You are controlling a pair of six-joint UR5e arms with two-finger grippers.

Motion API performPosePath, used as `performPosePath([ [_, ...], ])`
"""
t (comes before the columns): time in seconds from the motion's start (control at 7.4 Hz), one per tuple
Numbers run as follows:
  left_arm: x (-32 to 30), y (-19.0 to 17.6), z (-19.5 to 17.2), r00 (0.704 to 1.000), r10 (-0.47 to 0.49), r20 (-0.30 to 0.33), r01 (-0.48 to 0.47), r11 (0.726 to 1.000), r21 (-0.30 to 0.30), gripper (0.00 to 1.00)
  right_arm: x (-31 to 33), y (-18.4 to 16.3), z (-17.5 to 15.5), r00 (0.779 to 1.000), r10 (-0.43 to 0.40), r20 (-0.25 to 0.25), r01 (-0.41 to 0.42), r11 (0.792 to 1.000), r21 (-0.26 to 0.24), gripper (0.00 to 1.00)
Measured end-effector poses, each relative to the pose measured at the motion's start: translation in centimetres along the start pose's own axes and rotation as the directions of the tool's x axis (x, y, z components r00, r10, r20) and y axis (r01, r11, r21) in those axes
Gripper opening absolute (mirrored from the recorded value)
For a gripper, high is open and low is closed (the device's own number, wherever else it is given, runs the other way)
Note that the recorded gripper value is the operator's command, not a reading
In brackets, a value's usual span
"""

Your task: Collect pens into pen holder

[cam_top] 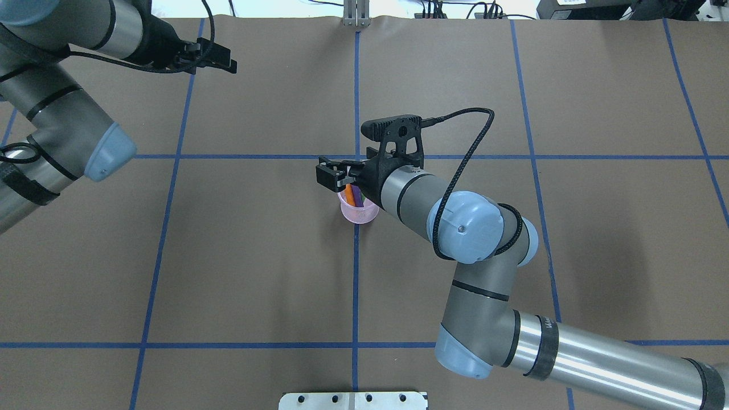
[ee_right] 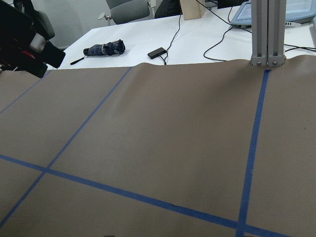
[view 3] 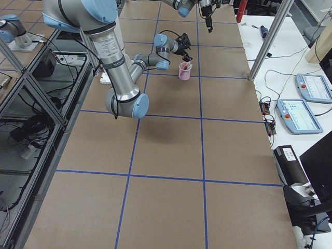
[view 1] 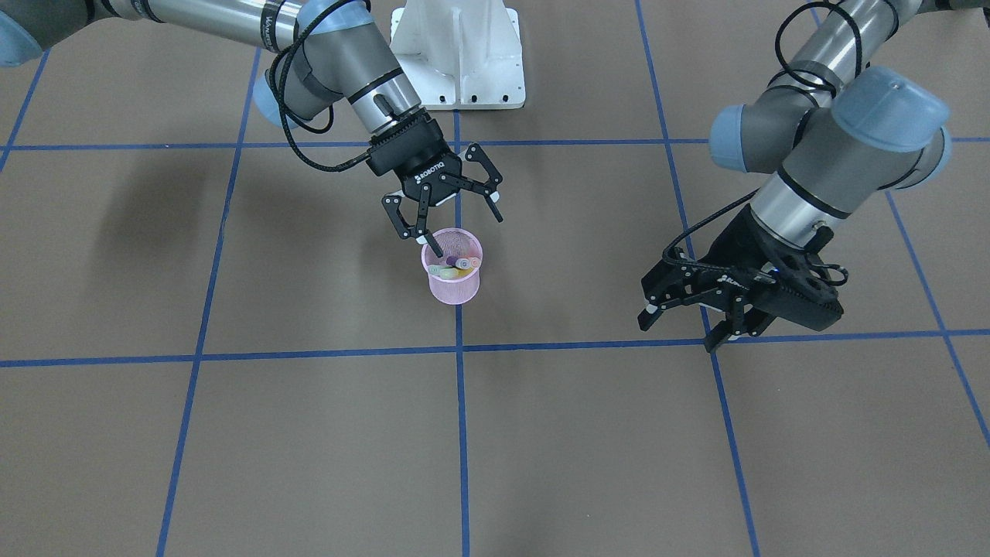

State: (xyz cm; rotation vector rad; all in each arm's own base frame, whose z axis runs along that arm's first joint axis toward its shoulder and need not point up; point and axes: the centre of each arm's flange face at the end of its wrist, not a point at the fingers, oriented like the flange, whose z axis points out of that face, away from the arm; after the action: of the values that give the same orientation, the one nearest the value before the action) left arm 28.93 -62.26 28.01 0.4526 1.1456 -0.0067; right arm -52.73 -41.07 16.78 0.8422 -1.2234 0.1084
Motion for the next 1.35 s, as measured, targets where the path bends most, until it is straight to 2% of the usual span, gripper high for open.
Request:
performPosePath([
  [0.14, -2.3, -2.0, -2.6, 1.000, 0.000, 0.017, 0.000, 0.999, -0.044, 0.99, -0.3, -1.9, -1.1, 1.000, 0.026, 0.003, -0.026, 0.999, -0.048, 0.99],
  [0.27, -4.8, -3.8, -5.4, 0.999, 0.012, 0.046, -0.008, 0.996, -0.085, 1.00, 0.1, -4.8, -2.9, 0.999, 0.039, -0.031, -0.043, 0.991, -0.126, 0.99],
  [0.41, -7.1, -5.2, -7.9, 0.996, 0.011, 0.086, -0.001, 0.993, -0.118, 1.00, 1.6, -8.1, -5.0, 0.994, 0.051, -0.096, -0.072, 0.971, -0.226, 0.99],
  [0.54, -9.8, -6.0, -10.1, 0.991, 0.006, 0.136, 0.014, 0.989, -0.144, 1.00, 5.0, -12.1, -7.1, 0.980, 0.083, -0.182, -0.144, 0.923, -0.356, 0.99],
  [0.68, -13.4, -5.6, -11.8, 0.983, 0.022, 0.181, 0.009, 0.985, -0.171, 1.00, 10.1, -15.8, -9.7, 0.957, 0.128, -0.260, -0.239, 0.857, -0.456, 1.00],
  [0.81, -18.0, -3.8, -13.0, 0.974, 0.069, 0.217, -0.025, 0.980, -0.198, 1.00, 15.5, -17.7, -12.1, 0.937, 0.150, -0.315, -0.296, 0.818, -0.493, 1.00],
  [1.08, -27.2, -0.2, -16.8, 0.937, 0.183, 0.299, -0.118, 0.968, -0.222, 1.00, 27.5, -18.2, -15.5, 0.890, 0.132, -0.436, -0.360, 0.789, -0.497, 1.00],
  [1.35, -33.4, 2.7, -20.1, 0.906, 0.264, 0.331, -0.183, 0.950, -0.254, 1.00, 36.4, -15.5, -17.9, 0.873, 0.037, -0.486, -0.336, 0.767, -0.547, 1.00],
])
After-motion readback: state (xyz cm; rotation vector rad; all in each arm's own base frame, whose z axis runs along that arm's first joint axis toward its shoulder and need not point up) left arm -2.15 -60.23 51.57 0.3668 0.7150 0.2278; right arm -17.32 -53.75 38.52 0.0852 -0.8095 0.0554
